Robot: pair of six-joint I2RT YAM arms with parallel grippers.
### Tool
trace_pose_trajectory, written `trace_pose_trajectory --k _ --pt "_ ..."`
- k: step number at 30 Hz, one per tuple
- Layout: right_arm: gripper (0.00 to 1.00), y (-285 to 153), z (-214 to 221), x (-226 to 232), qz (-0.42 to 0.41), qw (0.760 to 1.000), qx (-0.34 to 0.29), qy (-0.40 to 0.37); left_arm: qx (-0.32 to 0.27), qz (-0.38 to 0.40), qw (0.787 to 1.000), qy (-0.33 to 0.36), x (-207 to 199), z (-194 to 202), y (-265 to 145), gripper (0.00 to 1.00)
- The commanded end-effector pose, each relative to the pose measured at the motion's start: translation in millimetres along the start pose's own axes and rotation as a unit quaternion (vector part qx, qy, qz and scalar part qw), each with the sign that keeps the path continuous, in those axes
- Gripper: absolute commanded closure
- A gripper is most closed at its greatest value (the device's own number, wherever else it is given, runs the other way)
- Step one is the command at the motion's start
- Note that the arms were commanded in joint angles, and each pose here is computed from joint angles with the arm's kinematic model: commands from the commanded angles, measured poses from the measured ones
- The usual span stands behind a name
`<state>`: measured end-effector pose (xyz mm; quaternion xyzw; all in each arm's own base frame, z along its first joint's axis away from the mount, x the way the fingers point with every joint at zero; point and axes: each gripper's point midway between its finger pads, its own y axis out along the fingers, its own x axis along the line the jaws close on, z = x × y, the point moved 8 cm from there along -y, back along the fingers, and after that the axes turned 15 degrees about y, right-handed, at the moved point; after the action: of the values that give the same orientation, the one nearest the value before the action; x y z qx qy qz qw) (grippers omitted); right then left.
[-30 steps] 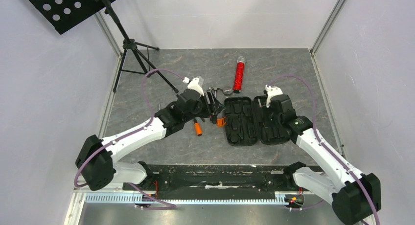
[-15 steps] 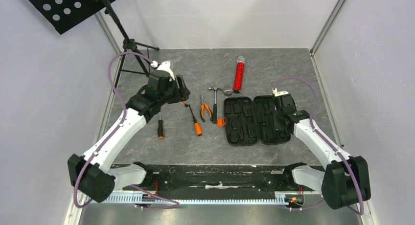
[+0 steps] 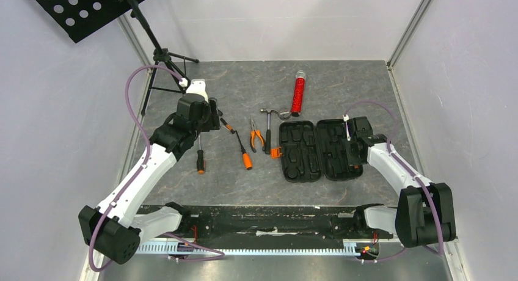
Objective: Pack the tool kit
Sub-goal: Place the screwdriver in the toolbox.
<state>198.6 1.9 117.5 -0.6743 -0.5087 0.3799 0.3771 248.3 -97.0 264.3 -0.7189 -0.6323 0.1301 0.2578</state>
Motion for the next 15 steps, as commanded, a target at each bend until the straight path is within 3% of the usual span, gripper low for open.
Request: trace_pose_trajectory --k 1,6,9,11,15 --pt "0.97 -3 -10 4 -0.025 1.000 -0.004 -0.005 -0.029 -0.037 0.999 0.024 10 -8 -8 0.31" --pt "0.88 -6 -10 4 -0.027 1.000 -0.003 -0.002 -0.028 -0.038 0.999 0.026 10 -7 -8 0.32" --pt "0.65 -9 -12 3 -0.026 1.000 -0.008 0.001 -0.028 -0.036 0.999 0.024 9 -7 -7 0.32" --pt "0.57 -13 -16 2 -0.026 1.000 -0.016 0.006 -0.027 -0.034 0.999 0.023 9 -7 -7 0.32" --pt "0.53 -26 -32 1 -0.025 0.998 -0.052 0.019 -0.028 -0.033 0.999 0.022 8 -7 -7 0.31"
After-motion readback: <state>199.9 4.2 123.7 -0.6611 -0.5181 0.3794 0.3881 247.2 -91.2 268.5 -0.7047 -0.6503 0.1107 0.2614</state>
